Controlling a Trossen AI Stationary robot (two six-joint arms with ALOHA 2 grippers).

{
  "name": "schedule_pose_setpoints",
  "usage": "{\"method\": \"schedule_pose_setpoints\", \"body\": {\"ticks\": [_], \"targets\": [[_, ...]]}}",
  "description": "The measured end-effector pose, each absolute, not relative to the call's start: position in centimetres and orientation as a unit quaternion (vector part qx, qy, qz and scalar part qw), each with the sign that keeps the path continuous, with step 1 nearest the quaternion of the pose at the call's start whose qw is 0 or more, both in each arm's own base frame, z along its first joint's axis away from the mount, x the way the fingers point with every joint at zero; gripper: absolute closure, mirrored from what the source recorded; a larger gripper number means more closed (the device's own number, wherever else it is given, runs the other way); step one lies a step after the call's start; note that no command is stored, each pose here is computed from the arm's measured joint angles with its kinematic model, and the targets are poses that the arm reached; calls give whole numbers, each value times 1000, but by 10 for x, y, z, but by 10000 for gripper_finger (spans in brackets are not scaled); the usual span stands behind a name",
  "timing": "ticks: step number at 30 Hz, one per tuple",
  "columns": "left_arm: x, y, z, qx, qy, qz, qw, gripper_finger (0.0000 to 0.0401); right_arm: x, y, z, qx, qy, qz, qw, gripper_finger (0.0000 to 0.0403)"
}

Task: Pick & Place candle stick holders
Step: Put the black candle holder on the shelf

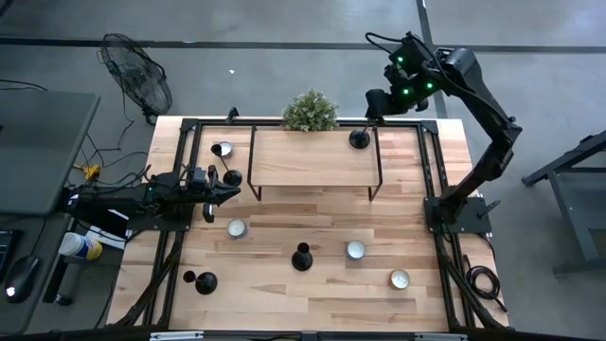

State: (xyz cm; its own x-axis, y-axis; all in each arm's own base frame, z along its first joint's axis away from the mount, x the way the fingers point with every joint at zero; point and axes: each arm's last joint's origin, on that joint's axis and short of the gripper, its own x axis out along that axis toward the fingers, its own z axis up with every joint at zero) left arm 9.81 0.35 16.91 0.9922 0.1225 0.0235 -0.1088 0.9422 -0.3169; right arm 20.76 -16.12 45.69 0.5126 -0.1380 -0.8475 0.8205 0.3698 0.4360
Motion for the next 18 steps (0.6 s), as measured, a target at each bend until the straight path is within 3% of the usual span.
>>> {"method": "schedule_pose_setpoints", "body": {"ticks": [18], "targets": [[98,4,169,-160,-21,59,985,400,206,-162,457,445,377,-323,745,397]]}}
